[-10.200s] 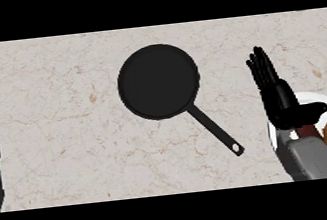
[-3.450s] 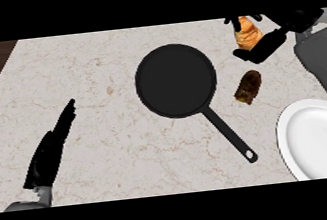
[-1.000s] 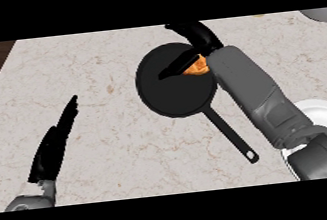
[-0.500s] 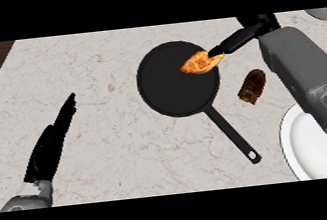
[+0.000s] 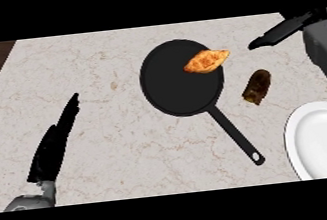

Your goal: Pick the croissant from the plate and place it in the pan

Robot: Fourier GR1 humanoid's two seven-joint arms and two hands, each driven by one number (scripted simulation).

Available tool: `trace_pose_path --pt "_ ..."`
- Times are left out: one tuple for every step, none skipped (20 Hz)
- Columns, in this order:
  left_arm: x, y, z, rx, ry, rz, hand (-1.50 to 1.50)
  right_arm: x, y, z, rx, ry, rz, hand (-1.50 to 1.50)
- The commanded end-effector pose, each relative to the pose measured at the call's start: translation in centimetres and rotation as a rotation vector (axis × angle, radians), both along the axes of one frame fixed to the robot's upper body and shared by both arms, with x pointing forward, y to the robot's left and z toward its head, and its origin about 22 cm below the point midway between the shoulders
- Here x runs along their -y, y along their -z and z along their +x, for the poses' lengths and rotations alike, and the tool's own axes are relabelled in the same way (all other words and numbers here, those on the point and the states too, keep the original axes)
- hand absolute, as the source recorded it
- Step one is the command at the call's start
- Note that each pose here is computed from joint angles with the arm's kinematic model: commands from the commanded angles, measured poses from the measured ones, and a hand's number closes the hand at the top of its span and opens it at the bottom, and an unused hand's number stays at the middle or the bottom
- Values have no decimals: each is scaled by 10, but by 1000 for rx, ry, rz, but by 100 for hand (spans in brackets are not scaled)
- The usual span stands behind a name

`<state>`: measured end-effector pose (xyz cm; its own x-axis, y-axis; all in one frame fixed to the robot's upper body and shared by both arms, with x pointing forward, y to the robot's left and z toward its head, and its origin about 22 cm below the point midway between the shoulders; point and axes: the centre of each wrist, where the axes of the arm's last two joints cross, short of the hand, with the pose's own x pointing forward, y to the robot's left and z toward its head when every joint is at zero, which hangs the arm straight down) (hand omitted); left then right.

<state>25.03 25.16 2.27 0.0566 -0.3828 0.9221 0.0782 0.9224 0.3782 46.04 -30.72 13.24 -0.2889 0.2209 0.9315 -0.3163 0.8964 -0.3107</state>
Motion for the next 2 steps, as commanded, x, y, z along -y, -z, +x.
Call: trace_pose_path --pt "-4 -4 1 15 4 12 0 38 -14 -8 12 -3 -15 -150" --pt "6 5 -5 -2 25 10 0 33 -14 -6 4 -14 -8 -150"
